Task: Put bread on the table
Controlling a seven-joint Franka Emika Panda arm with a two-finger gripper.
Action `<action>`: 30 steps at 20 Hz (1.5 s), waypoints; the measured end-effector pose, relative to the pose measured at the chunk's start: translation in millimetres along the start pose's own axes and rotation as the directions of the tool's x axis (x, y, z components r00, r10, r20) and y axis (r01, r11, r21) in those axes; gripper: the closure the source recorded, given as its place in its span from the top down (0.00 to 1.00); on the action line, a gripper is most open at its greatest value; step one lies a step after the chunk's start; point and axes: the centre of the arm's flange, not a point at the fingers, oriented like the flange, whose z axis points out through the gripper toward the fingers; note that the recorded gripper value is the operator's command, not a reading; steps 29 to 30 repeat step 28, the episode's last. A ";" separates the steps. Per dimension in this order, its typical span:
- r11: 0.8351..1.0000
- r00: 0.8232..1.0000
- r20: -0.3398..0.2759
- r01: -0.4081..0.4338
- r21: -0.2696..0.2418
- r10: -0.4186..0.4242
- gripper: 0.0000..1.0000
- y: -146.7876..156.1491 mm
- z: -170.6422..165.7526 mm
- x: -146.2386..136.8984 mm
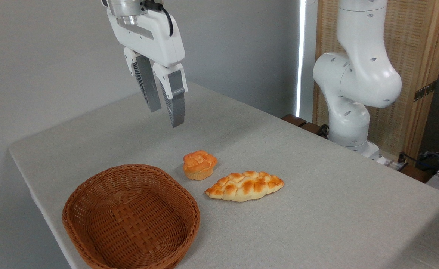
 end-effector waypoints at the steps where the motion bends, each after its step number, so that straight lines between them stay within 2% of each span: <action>1: 1.000 1.000 0.010 0.000 0.012 -0.001 1.00 -1.2 0.0 -1.1; 13: 1.000 1.000 0.019 0.009 0.020 -0.010 1.00 -5.8 -0.1 -5.1; 18: 0.999 0.999 -0.016 0.043 -0.011 -0.044 1.00 -17.0 -3.4 -14.6; 30: 0.998 0.998 -0.026 0.060 -0.013 -0.060 1.00 -23.5 -5.7 -20.1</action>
